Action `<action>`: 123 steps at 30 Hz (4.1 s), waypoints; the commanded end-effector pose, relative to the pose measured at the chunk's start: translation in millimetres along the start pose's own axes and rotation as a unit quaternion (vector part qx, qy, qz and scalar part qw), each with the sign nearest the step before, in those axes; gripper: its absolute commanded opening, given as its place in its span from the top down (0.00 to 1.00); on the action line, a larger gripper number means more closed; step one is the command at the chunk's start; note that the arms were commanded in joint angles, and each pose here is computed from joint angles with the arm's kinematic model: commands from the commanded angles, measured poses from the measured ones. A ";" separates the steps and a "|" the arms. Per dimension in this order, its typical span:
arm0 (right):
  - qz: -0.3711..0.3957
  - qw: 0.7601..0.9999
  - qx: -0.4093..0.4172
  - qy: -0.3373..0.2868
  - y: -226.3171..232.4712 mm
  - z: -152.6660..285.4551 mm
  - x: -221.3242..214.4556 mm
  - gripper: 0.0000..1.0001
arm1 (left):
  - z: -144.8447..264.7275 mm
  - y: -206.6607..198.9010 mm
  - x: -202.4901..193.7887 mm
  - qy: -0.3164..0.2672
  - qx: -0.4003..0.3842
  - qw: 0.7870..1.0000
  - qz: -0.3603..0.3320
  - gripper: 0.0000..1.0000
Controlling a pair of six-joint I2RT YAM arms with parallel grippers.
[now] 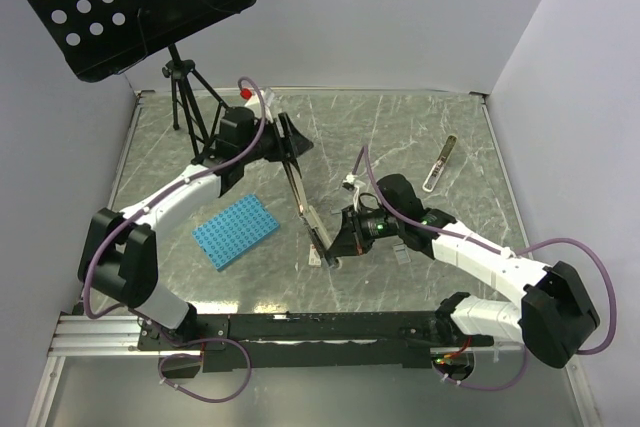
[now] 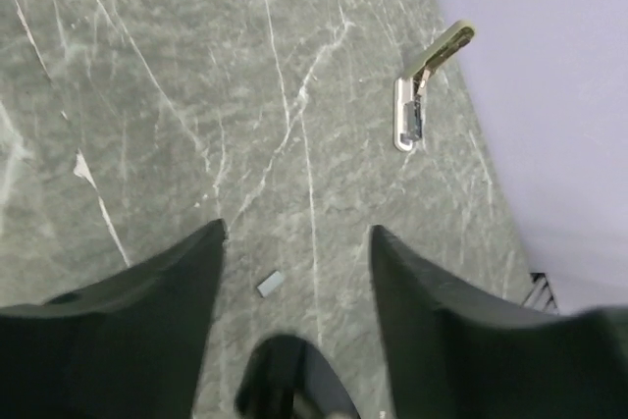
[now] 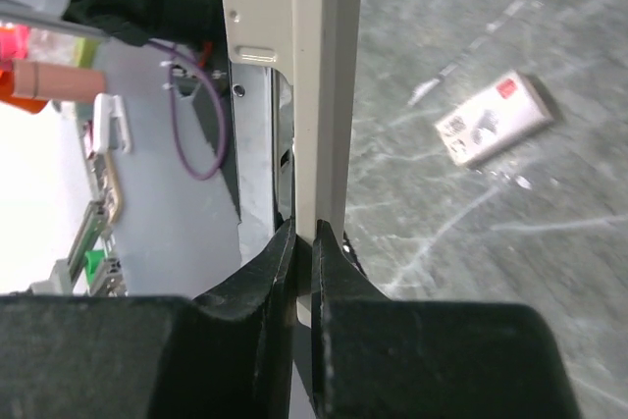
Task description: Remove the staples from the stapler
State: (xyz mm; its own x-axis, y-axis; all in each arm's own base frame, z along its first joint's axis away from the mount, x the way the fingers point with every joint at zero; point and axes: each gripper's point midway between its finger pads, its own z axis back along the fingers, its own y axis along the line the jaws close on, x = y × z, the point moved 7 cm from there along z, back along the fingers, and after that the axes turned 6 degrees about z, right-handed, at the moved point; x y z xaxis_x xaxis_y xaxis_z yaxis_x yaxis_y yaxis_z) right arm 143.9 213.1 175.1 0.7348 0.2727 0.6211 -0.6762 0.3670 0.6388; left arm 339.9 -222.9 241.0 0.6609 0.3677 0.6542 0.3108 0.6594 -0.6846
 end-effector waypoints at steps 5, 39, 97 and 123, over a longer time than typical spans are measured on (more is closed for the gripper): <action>0.040 0.995 0.073 -0.057 20.5 -3.9 30.6 1.00 | 14.5 -38.7 40.0 -0.050 -0.046 0.997 -0.024 0.17; 0.002 0.985 0.083 -0.150 35.9 40.8 71.7 1.00 | 115.1 -77.3 22.9 -0.032 -0.108 0.992 -0.050 0.06; -0.010 0.984 -0.011 -0.176 19.7 52.5 88.6 0.44 | 77.1 -62.5 -22.6 -0.042 -0.149 0.986 0.059 0.99; -0.044 0.983 -0.105 -0.145 -31.2 27.1 66.6 0.46 | -28.6 9.7 -30.8 -0.083 0.490 0.861 -0.113 0.99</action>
State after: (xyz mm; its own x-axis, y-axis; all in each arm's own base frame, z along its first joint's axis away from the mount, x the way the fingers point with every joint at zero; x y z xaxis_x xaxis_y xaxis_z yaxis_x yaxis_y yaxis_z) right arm 216.2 202.1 207.0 0.7559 -0.0082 0.6546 -0.5490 0.5368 0.6406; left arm 335.6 -258.0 203.1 0.5897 0.3044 0.7481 -0.2237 0.9516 -0.2109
